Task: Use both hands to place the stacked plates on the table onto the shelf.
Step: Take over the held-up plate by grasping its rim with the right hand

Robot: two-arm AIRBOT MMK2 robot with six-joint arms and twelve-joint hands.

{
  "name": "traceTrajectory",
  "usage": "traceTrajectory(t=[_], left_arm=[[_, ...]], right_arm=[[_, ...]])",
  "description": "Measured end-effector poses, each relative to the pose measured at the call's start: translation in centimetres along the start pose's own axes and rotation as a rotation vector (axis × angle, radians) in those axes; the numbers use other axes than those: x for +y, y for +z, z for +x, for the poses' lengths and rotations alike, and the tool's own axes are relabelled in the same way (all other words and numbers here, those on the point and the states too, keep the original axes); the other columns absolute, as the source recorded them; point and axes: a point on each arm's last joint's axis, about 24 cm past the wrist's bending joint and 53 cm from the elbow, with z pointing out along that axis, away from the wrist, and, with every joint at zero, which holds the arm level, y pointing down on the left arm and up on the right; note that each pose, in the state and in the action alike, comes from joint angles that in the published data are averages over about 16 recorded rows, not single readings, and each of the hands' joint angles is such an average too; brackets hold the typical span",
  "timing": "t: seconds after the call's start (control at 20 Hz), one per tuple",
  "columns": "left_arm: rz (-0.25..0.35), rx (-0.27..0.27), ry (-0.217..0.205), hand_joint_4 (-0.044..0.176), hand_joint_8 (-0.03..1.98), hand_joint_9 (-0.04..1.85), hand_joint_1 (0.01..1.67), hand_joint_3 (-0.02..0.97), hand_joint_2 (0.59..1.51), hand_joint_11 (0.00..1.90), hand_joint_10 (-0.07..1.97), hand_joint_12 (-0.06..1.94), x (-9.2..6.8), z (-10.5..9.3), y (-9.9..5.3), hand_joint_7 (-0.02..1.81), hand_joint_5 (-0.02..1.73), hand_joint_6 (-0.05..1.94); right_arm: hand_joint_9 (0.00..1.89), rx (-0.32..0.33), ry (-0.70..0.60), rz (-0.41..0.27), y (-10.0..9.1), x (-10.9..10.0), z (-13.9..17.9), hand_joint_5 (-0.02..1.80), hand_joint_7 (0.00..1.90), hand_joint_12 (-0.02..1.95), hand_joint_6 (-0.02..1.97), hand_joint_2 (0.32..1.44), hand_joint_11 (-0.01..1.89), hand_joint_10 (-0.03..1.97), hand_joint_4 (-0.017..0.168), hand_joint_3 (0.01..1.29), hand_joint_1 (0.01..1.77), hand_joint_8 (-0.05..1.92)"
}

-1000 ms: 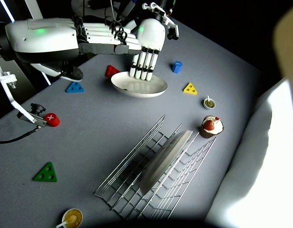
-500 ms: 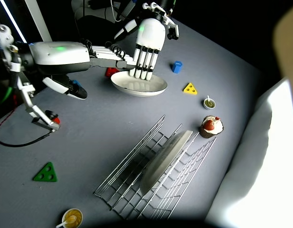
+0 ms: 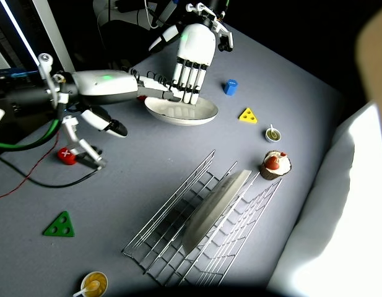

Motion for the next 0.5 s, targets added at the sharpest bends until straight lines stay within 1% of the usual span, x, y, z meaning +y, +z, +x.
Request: traceTrajectory(t=[0.25, 0.5], left_arm=[[0.0, 0.0, 0.001, -0.007, -0.01, 0.1, 0.03, 0.02, 0.879, 0.09, -0.02, -0.02, 0.0, 0.0, 0.0, 0.09, 0.05, -0.03], [0.0, 0.001, 0.001, -0.007, -0.01, 0.09, 0.03, 0.02, 0.875, 0.08, -0.01, -0.02, 0.0, 0.0, 0.0, 0.09, 0.05, -0.03]], right_arm=[[0.21, 0.012, -0.025, -0.04, 2.1, 1.0, 1.3, 0.22, 0.21, 0.07, 0.01, 0.81, 0.28, 0.01, 0.007, 0.01, 1.21, 0.02], [0.21, 0.007, -0.031, -0.043, 4.1, 0.8, 1.7, 0.26, 0.23, 0.07, 0.01, 0.82, 0.28, 0.01, 0.007, 0.01, 1.23, 0.02]])
